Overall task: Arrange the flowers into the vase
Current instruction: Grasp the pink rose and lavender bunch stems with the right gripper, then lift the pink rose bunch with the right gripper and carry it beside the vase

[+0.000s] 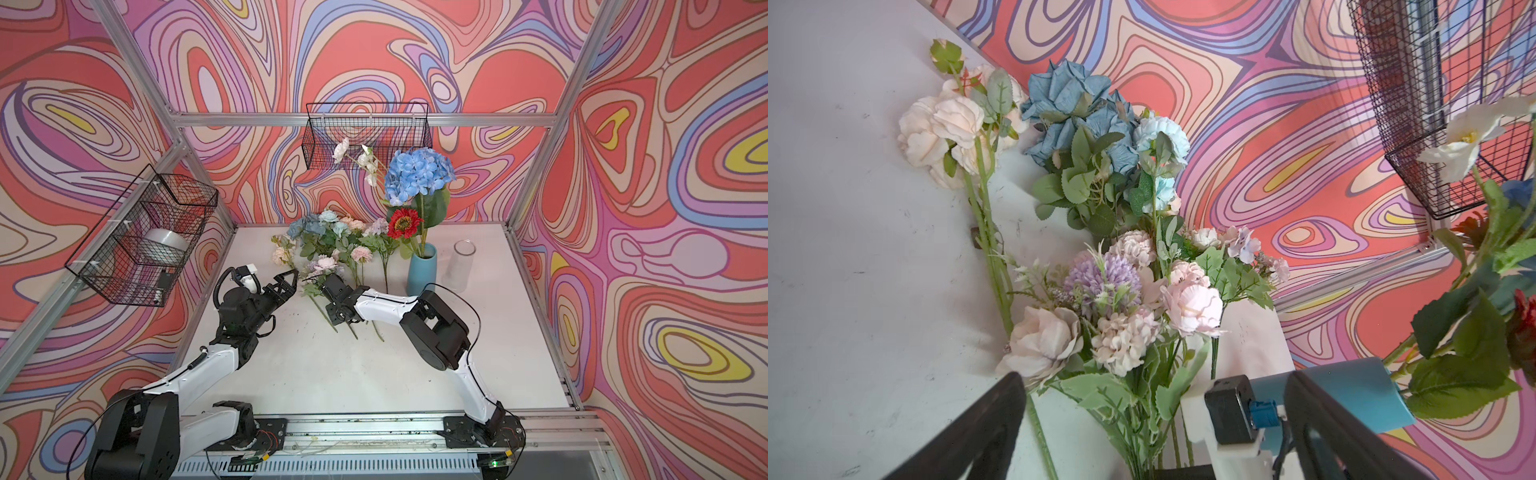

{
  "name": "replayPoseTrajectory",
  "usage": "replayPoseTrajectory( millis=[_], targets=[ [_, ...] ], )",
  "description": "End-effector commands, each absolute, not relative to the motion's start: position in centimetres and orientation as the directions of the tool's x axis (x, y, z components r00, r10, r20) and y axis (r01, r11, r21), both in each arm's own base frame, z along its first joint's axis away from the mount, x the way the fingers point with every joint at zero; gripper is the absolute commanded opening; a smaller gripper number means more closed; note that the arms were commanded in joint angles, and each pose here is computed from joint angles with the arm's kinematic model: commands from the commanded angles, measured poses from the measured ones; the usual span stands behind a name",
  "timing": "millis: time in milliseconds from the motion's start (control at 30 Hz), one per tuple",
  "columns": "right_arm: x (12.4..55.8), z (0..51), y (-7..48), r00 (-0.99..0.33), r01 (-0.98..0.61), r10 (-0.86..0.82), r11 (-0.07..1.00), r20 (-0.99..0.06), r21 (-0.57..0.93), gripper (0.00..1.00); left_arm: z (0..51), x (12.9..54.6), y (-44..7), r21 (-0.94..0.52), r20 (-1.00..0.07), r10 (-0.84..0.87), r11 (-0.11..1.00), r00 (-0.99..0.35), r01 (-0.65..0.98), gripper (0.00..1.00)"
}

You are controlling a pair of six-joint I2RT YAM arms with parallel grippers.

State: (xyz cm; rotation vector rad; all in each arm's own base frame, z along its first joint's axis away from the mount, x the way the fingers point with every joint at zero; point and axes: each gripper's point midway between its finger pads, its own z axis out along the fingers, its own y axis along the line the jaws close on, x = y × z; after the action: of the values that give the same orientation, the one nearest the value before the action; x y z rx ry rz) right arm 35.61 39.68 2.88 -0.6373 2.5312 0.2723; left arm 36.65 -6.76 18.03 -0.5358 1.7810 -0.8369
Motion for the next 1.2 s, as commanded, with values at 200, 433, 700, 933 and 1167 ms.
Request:
replayPoseTrajectory(
  millis=[200,433,700,933,1167],
  targets=[
    [36.3,3.5,40.6,-0.73,-0.516,-0.402,0.854,-0.553,0.061,0.0,18.2,36.5,-6.4,-0.745,-0.635,-0.694,0.666,-0.34,0.03,1.0],
    [36.1,4.6,41.1,-0.72,-0.529,-0.388,0.844,-0.575,0.093,0.0,18.2,36.6,-6.4,-0.747,-0.632,-0.696,0.664,-0.341,0.031,1.0],
    [36.5,12.1,42.2,-0.591,-0.597,-0.325,0.792,-0.738,0.13,0.0,18.5,36.5,-6.2,-0.746,-0.635,-0.698,0.666,-0.33,0.025,1.0],
    [36.9,18.1,41.6,-0.433,-0.644,-0.313,0.764,-0.845,0.047,0.0,18.5,36.4,-5.8,-0.751,-0.629,-0.711,0.661,-0.313,0.008,1.0],
    [37.5,23.2,40.7,-0.269,-0.641,-0.292,0.765,-0.918,-0.056,0.0,18.4,36.5,-6.4,-0.773,-0.607,-0.724,0.634,-0.328,0.033,1.0]
  ],
)
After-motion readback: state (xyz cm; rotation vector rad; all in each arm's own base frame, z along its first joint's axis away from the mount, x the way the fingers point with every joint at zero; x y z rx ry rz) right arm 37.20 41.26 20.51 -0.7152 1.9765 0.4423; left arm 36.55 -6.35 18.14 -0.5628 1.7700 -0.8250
